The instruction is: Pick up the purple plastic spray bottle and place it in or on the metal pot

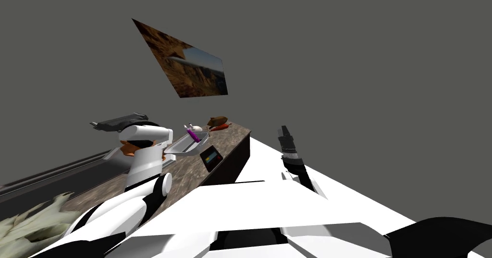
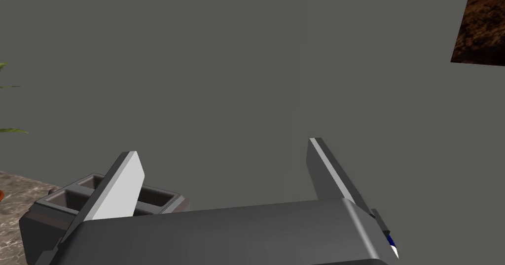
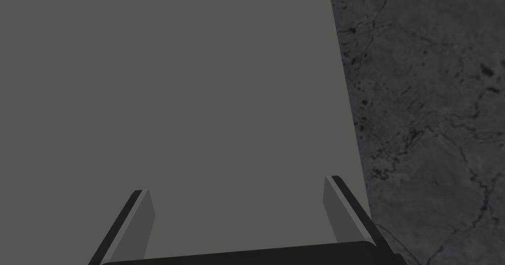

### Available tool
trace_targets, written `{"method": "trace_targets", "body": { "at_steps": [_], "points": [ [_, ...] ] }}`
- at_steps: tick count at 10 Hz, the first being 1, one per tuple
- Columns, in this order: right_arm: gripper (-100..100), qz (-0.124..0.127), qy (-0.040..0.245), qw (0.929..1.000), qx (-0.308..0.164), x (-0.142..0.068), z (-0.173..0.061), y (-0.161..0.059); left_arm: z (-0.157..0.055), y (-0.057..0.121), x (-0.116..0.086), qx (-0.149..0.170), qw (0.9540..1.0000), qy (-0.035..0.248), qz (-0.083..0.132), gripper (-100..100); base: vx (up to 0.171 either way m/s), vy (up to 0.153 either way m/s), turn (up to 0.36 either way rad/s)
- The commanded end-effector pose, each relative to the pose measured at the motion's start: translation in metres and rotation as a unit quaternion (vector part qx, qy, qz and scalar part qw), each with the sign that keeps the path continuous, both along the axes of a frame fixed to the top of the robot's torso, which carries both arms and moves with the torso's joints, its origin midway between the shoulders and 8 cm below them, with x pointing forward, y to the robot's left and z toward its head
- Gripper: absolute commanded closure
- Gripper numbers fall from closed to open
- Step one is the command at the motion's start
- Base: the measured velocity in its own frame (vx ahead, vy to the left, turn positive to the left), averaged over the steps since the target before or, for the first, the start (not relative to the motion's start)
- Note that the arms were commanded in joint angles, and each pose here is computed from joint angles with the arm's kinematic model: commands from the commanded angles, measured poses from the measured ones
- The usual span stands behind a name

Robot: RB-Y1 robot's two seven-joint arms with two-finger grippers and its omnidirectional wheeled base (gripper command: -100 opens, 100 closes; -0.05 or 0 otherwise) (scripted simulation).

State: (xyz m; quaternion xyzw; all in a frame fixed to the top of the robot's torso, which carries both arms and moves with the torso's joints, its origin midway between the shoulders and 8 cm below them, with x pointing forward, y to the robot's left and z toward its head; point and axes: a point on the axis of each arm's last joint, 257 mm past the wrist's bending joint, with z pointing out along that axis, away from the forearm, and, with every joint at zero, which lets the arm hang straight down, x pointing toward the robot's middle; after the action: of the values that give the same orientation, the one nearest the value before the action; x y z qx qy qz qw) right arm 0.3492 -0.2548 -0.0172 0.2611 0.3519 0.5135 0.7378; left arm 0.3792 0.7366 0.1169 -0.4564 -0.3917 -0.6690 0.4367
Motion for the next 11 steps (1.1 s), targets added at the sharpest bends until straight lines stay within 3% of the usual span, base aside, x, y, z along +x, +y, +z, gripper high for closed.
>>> {"method": "trace_targets", "body": {
  "at_steps": [1, 2, 9, 10, 11],
  "points": [
    [0, 0.000, 0.000, 1.0000, 0.000, 0.000, 0.000, 0.000, 0.005, -0.003, 0.007, 0.011, 0.9999, 0.001, -0.010, -100, 0.007, -0.008, 0.024],
    [0, 0.000, 0.000, 1.0000, 0.000, 0.000, 0.000, 0.000, 0.005, -0.003, 0.007, 0.011, 0.9999, 0.001, -0.010, -100, 0.013, -0.015, 0.044],
    [0, 0.000, 0.000, 1.0000, 0.000, 0.000, 0.000, 0.000, 0.058, 0.001, -0.014, 0.009, 0.9999, 0.001, -0.005, -100, 0.000, 0.000, 0.000],
    [0, 0.000, 0.000, 1.0000, 0.000, 0.000, 0.000, 0.000, 0.053, 0.001, -0.012, 0.009, 0.9999, -0.001, -0.005, -100, 0.000, 0.000, 0.000],
    [0, 0.000, 0.000, 1.0000, 0.000, 0.000, 0.000, 0.000, 0.053, 0.001, -0.013, 0.009, 1.0000, 0.000, -0.004, 0, 0.000, 0.000, 0.000]
  ]
}}
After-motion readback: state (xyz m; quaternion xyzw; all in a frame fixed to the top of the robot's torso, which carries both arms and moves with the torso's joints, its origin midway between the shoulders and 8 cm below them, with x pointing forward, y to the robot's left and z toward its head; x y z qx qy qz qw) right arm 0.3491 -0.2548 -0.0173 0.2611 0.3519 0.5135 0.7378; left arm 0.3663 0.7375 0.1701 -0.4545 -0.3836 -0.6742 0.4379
